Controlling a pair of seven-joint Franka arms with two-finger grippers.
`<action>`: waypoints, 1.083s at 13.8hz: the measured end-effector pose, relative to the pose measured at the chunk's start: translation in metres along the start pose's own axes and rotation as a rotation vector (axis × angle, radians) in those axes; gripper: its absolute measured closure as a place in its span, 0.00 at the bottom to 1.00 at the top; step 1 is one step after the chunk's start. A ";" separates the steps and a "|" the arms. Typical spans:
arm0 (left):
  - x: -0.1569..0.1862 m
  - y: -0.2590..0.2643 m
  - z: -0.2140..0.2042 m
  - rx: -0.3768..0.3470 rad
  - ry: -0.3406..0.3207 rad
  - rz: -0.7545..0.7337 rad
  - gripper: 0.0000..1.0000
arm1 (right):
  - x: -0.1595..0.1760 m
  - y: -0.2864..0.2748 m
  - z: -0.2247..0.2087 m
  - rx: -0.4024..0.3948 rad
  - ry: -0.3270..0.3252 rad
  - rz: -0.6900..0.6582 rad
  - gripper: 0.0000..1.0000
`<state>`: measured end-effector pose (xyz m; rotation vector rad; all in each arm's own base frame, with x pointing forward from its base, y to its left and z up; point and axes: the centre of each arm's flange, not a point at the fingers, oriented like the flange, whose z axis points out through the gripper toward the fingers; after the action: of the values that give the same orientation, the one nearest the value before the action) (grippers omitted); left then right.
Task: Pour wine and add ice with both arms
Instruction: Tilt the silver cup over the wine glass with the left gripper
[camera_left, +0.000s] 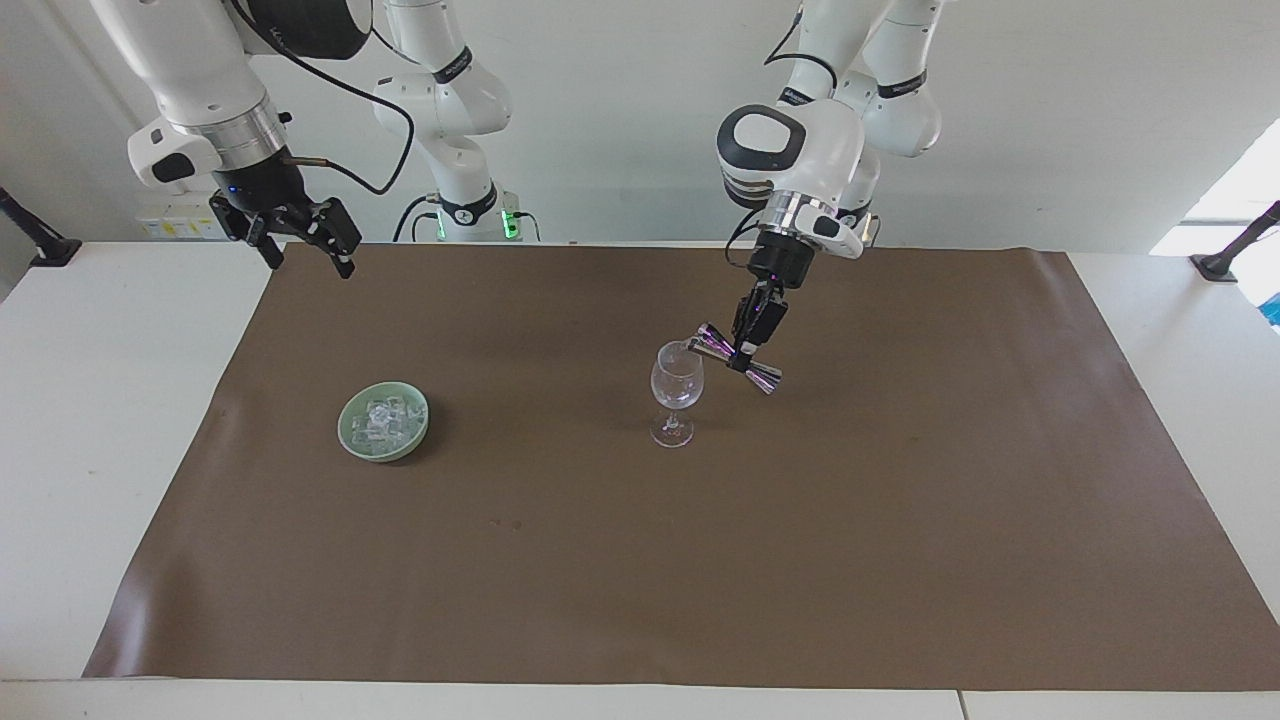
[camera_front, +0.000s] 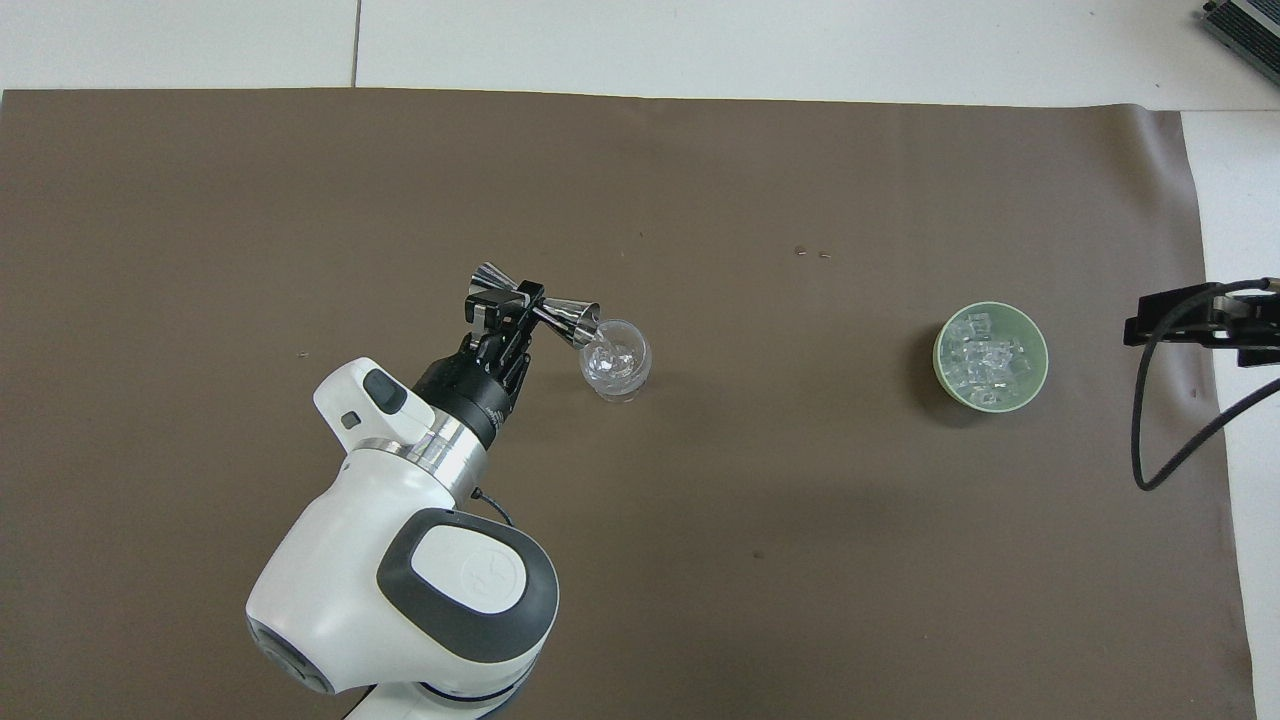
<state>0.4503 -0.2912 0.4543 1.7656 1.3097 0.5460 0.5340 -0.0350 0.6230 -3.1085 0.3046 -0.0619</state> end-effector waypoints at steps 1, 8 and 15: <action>-0.002 0.000 -0.001 -0.003 0.010 0.029 0.79 | 0.000 0.000 0.000 0.000 0.000 0.000 0.00; -0.019 0.004 -0.002 -0.020 0.018 0.173 0.79 | 0.000 0.000 0.000 0.000 0.000 0.000 0.00; -0.025 0.009 0.001 -0.033 0.016 0.286 0.79 | 0.000 0.000 0.000 0.000 0.000 0.000 0.00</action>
<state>0.4470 -0.3156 0.4644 1.9370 1.0568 0.7366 0.5340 -0.0350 0.6230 -3.1085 0.3046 -0.0619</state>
